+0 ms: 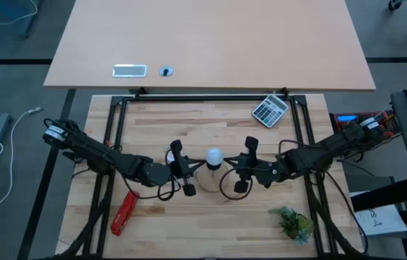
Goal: Screw lightbulb
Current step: Remove the lightbulb from the brown lamp
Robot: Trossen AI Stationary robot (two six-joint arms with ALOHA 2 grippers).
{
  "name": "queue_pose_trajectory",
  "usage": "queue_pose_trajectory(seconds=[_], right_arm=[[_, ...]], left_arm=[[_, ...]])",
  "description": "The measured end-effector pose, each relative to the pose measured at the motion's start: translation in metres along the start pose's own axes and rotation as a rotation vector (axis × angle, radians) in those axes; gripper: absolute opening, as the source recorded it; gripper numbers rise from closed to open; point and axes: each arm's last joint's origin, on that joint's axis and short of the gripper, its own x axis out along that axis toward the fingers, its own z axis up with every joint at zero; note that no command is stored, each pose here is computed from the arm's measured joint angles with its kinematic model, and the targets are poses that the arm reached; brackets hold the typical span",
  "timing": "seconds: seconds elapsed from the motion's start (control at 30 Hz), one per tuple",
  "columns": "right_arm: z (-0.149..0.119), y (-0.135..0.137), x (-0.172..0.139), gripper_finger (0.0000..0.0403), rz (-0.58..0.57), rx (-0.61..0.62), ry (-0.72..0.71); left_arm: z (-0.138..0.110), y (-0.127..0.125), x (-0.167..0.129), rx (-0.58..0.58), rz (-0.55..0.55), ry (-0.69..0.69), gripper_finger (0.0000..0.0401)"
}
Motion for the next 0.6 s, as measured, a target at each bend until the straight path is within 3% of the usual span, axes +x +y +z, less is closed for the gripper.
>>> queue_pose_trajectory(seconds=[0.27, 0.6], right_arm=[[-0.01, 0.001, 0.004, 0.0008, -0.003, 0.022, -0.045], [-0.024, -0.015, -0.011, 0.009, 0.037, 0.1, -0.135]], left_arm=[[-0.002, 0.0, 0.0, -0.005, 0.005, 0.016, 0.0], [-0.002, 0.0, 0.0, -0.009, 0.003, 0.016, 0.0]])
